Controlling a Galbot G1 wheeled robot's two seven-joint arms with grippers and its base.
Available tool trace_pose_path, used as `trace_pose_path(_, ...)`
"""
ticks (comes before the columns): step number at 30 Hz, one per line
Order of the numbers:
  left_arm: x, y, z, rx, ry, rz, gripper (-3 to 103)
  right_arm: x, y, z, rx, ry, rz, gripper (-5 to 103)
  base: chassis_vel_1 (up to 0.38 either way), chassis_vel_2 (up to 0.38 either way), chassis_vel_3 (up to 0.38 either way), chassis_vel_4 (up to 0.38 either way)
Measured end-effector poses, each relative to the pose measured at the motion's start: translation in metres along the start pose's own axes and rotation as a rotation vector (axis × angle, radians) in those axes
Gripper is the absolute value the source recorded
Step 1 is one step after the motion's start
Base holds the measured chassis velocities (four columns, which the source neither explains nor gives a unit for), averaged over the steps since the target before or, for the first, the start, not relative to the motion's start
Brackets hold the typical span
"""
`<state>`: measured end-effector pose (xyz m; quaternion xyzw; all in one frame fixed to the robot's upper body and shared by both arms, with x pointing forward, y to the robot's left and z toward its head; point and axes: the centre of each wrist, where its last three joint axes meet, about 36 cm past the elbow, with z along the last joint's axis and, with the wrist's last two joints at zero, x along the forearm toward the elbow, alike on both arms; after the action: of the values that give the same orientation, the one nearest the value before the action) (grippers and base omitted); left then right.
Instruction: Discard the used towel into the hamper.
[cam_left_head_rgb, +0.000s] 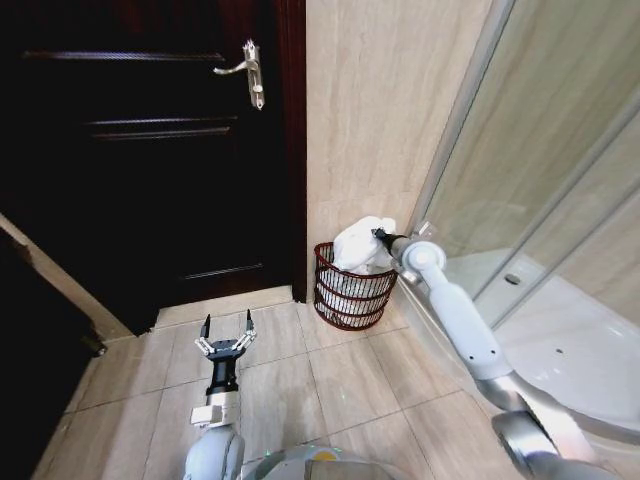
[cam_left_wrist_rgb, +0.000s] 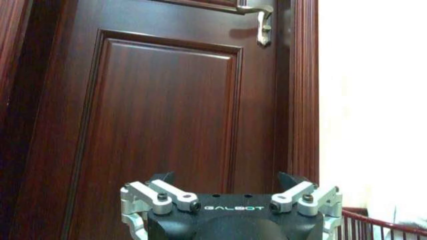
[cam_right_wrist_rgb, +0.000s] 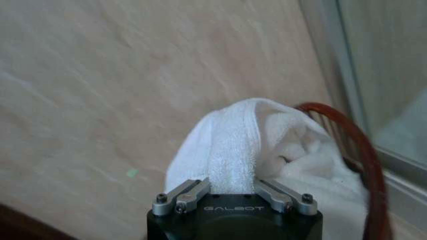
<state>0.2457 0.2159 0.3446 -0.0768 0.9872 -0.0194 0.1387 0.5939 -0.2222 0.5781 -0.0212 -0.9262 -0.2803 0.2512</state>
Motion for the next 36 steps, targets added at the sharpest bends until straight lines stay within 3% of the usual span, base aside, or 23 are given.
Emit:
trace_pose_path(8, -0.001, 0.002, 0.003, 0.001, 0.002, -0.003, 100, -0.029, -0.006, -0.013, -0.044, 0.077, 0.082, 7, 0.000, 0.000, 0.000, 0.000)
trace_pose_path(16, -0.005, -0.001, 0.007, 0.006, 0.002, -0.003, 100, -0.047, 0.013, 0.010, 0.023, 0.180, 0.049, 7, 0.000, 0.000, 0.000, 0.000)
trace_pose_path(21, -0.008, -0.001, 0.008, 0.009, 0.000, -0.006, 100, -0.064, 0.024, 0.028, 0.024, 0.223, 0.071, 7, 0.000, 0.000, 0.000, 0.000)
trace_pose_path(36, -0.012, -0.001, 0.015, 0.019, 0.005, -0.008, 100, -0.109, -0.007, 0.022, -0.098, 0.262, 0.145, 7, 0.000, 0.000, 0.000, 0.000)
